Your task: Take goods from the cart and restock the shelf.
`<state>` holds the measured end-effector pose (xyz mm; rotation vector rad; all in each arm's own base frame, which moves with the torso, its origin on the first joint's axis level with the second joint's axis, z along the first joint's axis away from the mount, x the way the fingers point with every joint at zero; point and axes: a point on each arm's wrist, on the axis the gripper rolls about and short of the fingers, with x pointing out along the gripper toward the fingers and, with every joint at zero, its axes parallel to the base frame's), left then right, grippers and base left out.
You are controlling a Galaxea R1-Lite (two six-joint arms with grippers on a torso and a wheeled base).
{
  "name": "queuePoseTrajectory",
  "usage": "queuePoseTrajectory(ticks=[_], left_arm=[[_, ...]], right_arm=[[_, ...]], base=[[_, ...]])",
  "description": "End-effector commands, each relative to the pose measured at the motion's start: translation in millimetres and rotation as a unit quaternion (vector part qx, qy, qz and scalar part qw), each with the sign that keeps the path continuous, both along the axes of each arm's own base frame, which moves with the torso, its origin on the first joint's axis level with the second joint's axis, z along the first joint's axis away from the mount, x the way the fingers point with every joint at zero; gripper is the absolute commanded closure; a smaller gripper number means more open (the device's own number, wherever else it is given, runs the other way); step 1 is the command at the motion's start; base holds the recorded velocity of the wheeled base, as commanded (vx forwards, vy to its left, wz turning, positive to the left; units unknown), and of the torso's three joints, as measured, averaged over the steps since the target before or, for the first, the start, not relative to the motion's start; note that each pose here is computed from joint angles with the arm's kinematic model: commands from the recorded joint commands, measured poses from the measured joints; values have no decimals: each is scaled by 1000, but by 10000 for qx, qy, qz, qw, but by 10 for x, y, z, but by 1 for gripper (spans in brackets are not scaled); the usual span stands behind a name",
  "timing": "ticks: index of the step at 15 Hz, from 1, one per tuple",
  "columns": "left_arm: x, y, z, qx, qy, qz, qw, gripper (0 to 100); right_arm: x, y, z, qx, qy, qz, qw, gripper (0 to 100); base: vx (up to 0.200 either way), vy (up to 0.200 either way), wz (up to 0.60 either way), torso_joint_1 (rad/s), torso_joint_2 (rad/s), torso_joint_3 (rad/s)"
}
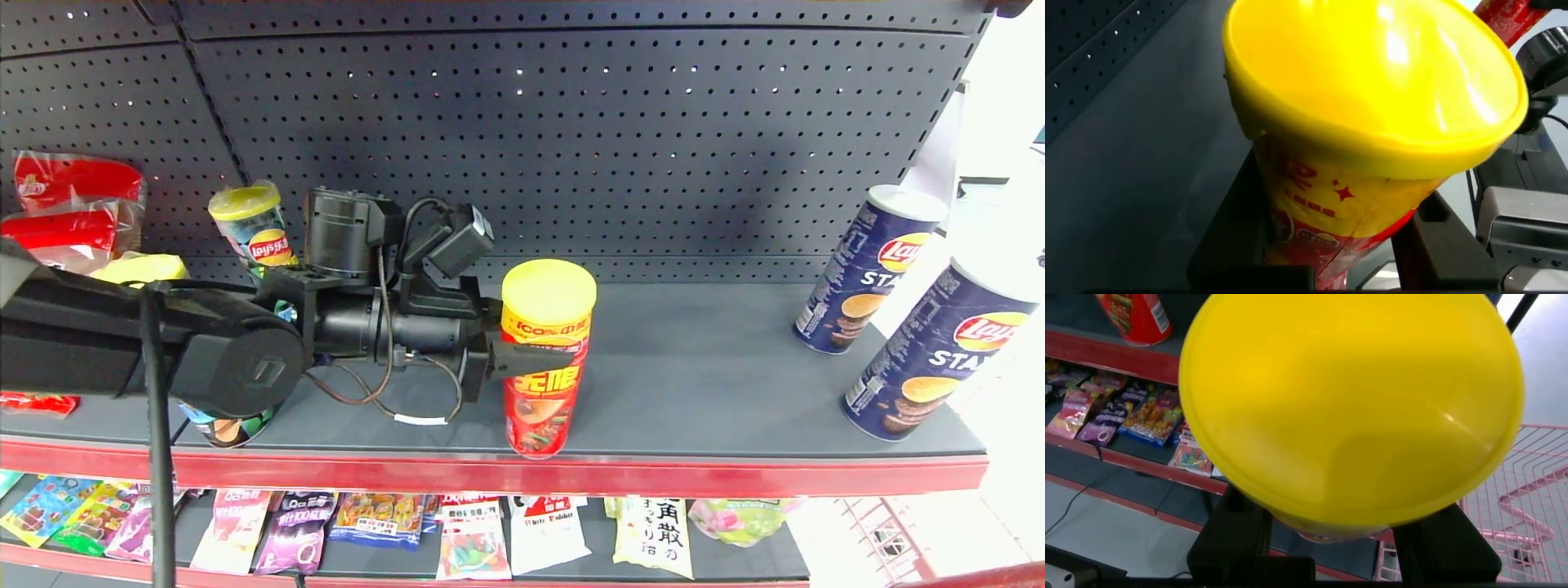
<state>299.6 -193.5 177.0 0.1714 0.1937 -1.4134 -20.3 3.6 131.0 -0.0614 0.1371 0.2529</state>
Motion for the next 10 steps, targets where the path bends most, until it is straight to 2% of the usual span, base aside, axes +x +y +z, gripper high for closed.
queuePoseTrajectory(ticks=[1, 3, 6, 8, 10], left_arm=[[6, 7, -12, 14, 30, 21, 10000, 0], [-2, 13, -13, 20, 35, 28, 10000, 0], [-97, 138, -20, 103, 79, 224, 9997, 0], [-162, 213, -30, 202, 41, 526, 9984, 0], [-239, 340, -84, 228, -44, 821, 9964, 0]], right_arm=[[4, 0, 7, -1, 12, 10, 10000, 100], [12, 0, 25, -8, 25, 42, 10000, 100], [179, 13, 269, -3, 294, 193, 9994, 100], [352, 31, 480, -9, 459, 378, 9982, 100], [775, 78, 880, -31, 637, 549, 9965, 100]], base=[[0, 0, 0, 0, 0, 0], [0, 0, 0, 0, 0, 0], [0, 0, 0, 0, 0, 0], [0, 0, 0, 0, 0, 0], [0, 0, 0, 0, 0, 0]])
